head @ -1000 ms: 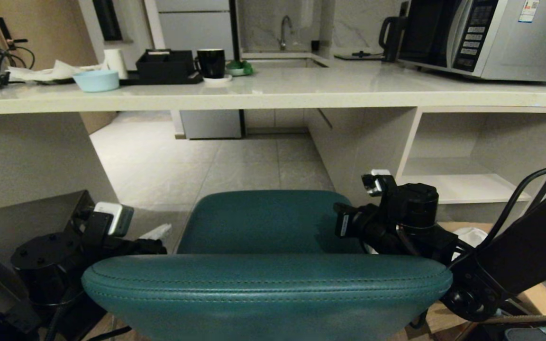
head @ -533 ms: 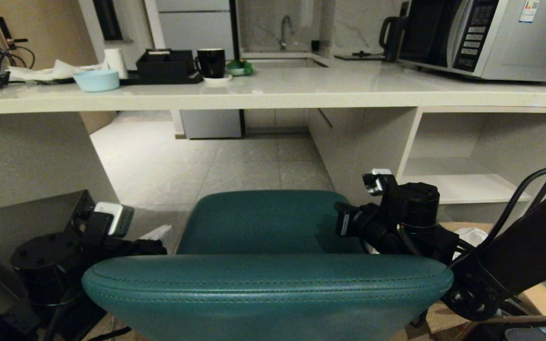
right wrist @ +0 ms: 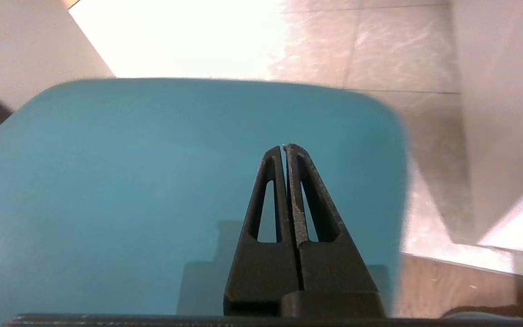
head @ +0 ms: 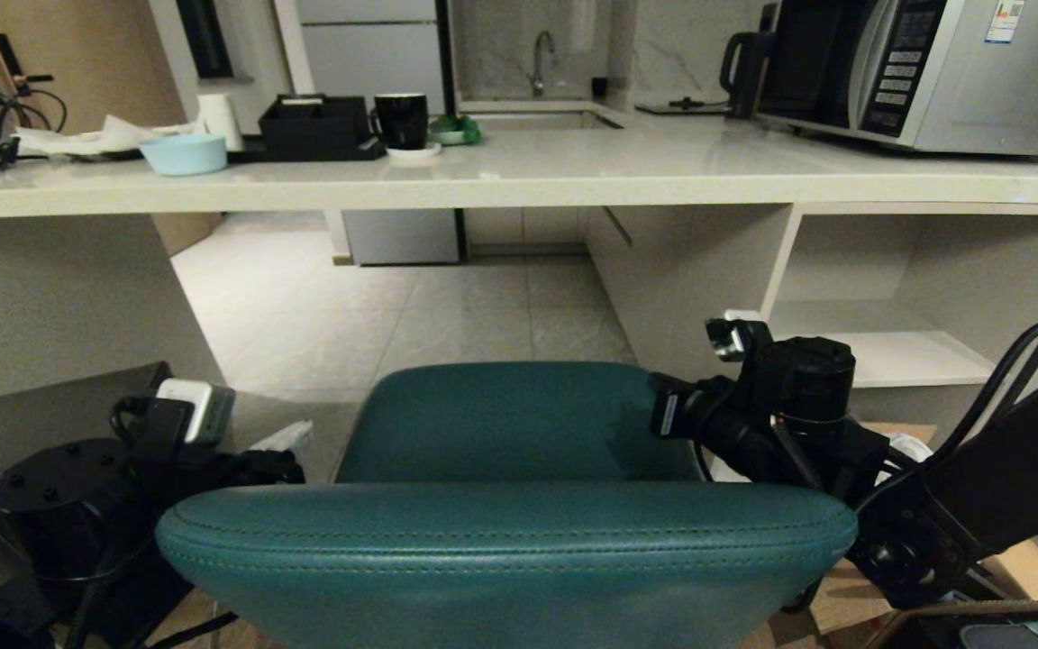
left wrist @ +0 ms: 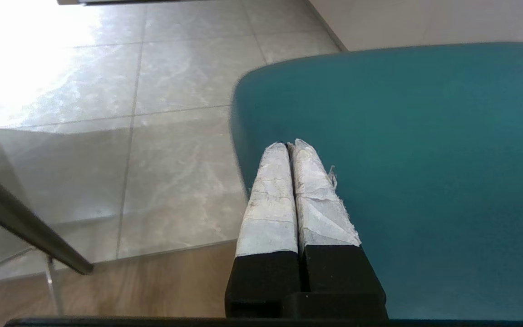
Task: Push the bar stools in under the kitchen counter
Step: Pull the blue chair out from under the dining table
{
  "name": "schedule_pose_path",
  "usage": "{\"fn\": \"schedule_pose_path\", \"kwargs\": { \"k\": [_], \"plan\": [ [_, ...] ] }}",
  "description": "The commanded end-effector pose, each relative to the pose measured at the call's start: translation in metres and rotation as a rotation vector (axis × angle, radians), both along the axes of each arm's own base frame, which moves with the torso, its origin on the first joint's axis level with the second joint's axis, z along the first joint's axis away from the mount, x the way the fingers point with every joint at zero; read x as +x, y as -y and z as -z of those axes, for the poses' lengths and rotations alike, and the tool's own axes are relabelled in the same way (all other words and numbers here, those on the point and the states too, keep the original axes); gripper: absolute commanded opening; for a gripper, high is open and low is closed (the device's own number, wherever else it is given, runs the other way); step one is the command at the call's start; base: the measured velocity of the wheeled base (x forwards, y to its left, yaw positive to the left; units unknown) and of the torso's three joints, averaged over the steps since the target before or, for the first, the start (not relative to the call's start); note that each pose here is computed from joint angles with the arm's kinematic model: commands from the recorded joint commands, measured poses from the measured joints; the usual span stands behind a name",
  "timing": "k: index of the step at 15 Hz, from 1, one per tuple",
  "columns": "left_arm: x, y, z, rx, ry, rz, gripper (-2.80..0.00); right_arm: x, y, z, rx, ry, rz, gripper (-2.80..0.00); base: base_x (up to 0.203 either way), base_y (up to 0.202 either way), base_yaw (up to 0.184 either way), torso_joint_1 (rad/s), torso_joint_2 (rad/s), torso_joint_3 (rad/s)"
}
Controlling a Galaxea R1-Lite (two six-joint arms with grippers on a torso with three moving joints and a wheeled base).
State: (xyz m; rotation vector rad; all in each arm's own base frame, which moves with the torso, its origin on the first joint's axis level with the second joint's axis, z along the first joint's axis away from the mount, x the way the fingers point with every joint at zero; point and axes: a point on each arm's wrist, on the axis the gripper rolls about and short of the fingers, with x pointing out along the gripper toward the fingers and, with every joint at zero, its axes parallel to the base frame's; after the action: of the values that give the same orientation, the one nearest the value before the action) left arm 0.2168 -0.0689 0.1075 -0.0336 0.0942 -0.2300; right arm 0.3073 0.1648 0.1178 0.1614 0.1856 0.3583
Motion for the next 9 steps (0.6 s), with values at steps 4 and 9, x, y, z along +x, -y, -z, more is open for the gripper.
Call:
{"fn": "schedule_pose_path", "kwargs": {
  "k": [4,9],
  "plan": [
    [-0.001,-0.003,-0.003,-0.005,0.014,-0.015,-2.80,-0.001,0.006,-0.009,0.015,0.024,0.014,-2.80,0.000,0.000,0.000,0.000,0.00,0.000],
    [-0.001,-0.003,-0.002,-0.002,0.010,-0.013,-2.80,-0.006,0.013,-0.009,0.010,0.015,0.025,-2.80,0.000,0.000,0.000,0.000,0.00,0.000]
  ]
}}
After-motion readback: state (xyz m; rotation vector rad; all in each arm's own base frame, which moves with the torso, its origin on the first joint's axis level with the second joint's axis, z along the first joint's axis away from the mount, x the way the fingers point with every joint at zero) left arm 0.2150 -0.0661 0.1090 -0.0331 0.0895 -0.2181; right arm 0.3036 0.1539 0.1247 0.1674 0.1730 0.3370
